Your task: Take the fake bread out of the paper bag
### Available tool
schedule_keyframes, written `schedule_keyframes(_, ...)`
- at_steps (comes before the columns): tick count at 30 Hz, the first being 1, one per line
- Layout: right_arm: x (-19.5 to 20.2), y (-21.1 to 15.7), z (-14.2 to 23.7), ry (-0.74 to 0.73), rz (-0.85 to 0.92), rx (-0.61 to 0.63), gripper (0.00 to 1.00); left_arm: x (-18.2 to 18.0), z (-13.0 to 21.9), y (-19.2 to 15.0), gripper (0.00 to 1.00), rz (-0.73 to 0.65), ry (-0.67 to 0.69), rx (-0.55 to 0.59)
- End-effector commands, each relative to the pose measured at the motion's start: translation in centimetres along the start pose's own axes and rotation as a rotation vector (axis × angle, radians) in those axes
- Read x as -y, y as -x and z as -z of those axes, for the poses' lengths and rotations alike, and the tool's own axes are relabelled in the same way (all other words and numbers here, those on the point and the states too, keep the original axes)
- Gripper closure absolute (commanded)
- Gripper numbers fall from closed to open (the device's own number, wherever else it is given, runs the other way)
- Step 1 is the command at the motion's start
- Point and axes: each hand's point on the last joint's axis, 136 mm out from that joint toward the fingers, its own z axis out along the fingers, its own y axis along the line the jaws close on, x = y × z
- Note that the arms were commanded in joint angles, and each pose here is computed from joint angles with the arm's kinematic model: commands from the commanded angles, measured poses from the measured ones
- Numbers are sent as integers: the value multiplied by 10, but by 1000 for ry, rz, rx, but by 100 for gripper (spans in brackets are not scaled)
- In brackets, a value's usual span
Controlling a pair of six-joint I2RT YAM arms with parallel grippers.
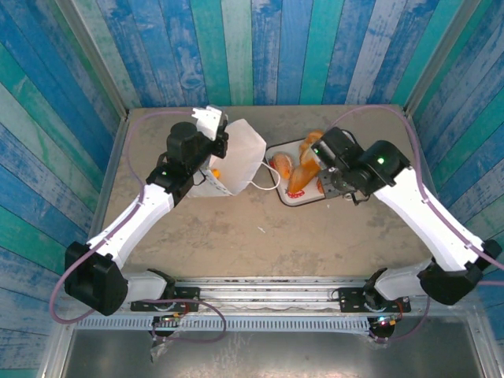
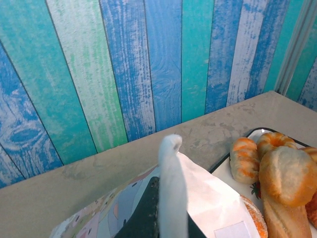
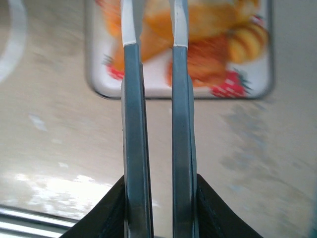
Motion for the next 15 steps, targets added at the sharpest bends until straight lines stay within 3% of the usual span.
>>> schedule_keyframes(1, -62, 35, 19, 359, -32, 152, 68, 7, 9, 18, 100, -84, -44, 75)
schedule_keyframes(15, -139, 34, -13, 660, -54, -50, 68, 38, 20, 11, 100, -291, -191, 181)
